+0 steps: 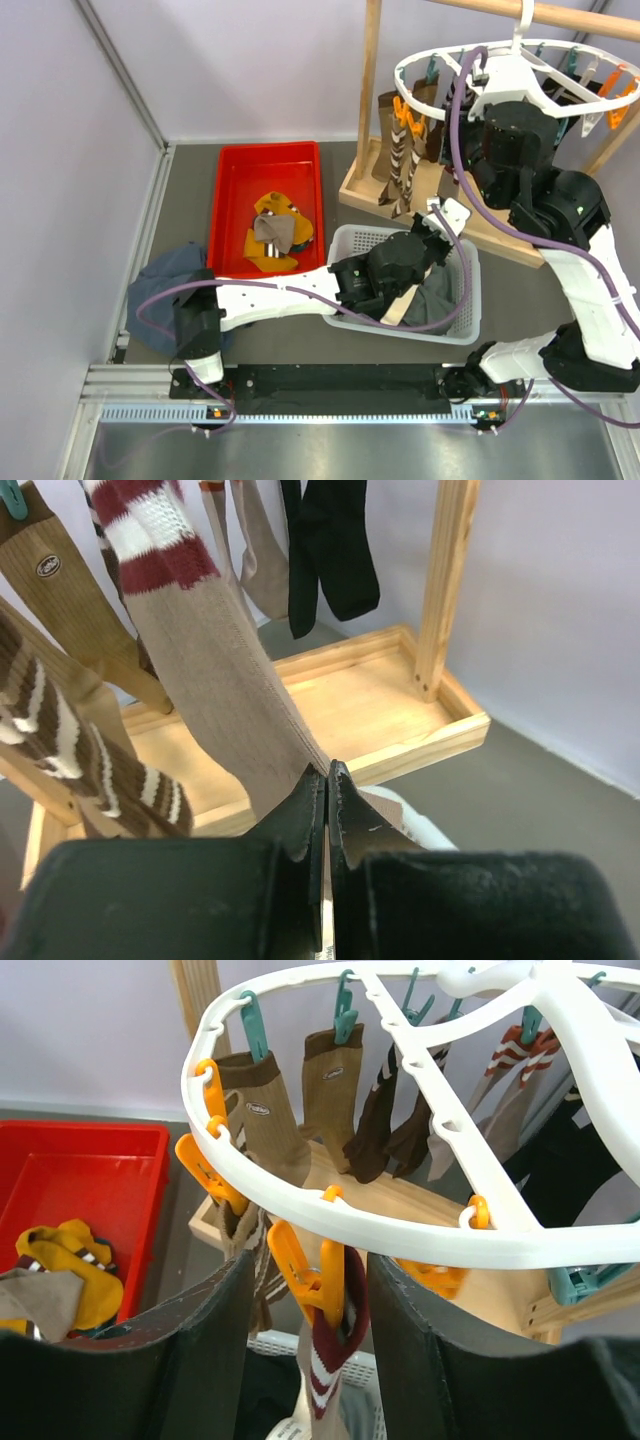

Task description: Remove the socks clipped to the hanger

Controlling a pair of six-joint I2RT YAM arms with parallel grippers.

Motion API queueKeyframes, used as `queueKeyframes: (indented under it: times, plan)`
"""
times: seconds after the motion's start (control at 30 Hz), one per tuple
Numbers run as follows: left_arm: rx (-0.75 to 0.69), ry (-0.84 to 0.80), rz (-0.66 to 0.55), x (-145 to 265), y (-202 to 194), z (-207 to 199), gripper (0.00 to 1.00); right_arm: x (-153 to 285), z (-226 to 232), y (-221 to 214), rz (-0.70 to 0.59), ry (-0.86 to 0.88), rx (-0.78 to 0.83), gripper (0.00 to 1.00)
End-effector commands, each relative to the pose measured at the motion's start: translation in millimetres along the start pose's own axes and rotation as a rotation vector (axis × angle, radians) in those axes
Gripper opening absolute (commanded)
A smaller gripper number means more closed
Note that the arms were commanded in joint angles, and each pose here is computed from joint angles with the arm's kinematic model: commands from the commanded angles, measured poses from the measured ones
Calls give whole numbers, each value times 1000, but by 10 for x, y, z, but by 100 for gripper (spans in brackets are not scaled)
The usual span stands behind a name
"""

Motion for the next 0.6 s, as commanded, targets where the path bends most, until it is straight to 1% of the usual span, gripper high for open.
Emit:
queueKeyframes:
  times: [0.0, 0.1, 0.27, 0.57]
  plan:
    - [-46, 40, -37, -47, 141, 38, 0, 167, -15, 167, -46, 42, -63, 48]
    - [-74, 45, -35, -62, 135, 32, 0, 214, -36, 193, -55, 52, -80, 47]
    - [-111, 58, -33, -83, 133, 8, 0, 161, -55, 131, -38, 21, -52, 49]
    - [-157, 74, -28, -90, 137, -52, 0, 15, -112, 6, -2, -94, 31, 50]
Point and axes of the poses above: each gripper's point midway between its finger pads, its own x axis back along the fingers, its own z axis along the line the jaws close on, y = z × x, the point moved 1 cm from there along x, back along the fingers, and after that the axes turned 4 degrees about -x, right-handed, at the moved point
